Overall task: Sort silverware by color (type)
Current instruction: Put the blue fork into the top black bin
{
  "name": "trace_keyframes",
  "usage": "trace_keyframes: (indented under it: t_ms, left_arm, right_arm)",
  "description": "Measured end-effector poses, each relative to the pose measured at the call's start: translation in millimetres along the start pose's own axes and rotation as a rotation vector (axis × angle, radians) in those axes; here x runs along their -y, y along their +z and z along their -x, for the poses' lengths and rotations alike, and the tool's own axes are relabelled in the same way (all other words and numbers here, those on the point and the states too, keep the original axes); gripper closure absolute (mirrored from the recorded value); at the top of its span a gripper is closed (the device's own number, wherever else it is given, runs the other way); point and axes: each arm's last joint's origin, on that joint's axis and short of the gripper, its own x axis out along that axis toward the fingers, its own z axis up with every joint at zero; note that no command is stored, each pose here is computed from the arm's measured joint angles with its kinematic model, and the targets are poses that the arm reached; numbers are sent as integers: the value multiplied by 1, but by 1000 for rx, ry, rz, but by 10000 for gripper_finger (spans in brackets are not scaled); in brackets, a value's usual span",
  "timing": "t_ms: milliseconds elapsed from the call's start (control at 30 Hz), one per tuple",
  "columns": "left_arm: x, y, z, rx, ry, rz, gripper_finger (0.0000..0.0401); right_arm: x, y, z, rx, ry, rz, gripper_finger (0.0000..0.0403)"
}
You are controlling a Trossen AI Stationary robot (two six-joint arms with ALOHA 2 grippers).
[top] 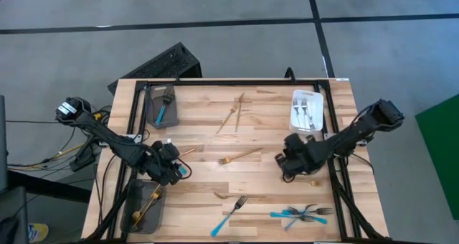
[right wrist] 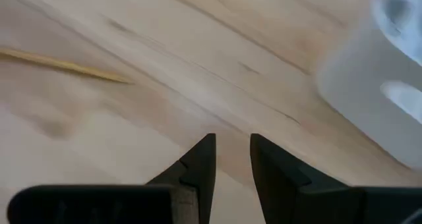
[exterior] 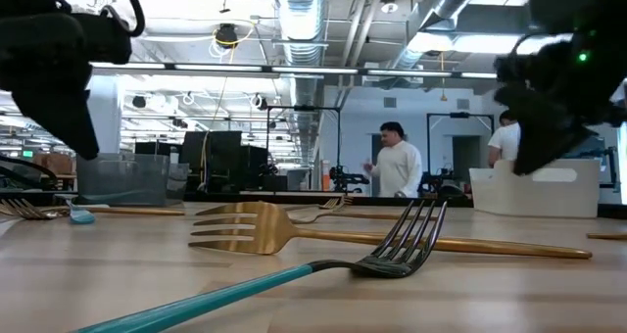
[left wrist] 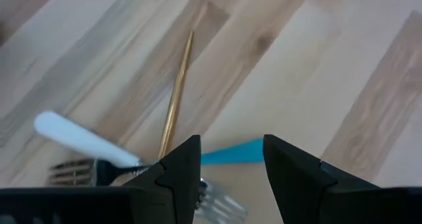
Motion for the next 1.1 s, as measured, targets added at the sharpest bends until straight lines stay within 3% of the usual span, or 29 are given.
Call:
trace_keyframes:
  t_ms: [167,333,533,867,1000,1100]
  left_arm:
    - [-1,-2,-1,-42,1,25,250]
    - [-4,-3,-1,-37,30,-14,250]
    - [-6,1,-1,72,100,-319,250]
    - [8,-9,-19,-106,13,-815,250]
    - [21,-12,-31,-119,-51,-932,250]
    - [23,-12,-37,-128,-47,-954,251]
  right_arm:
    - [-21,-5,7,126,162,19,282]
    - [-32,-2,9,170,240,42,282]
    - [-38,0,11,202,282,67,282]
    - [-38,-1,10,202,288,62,282]
    - [-38,-1,10,201,288,63,282]
    - [-38,-1,10,200,288,63,282]
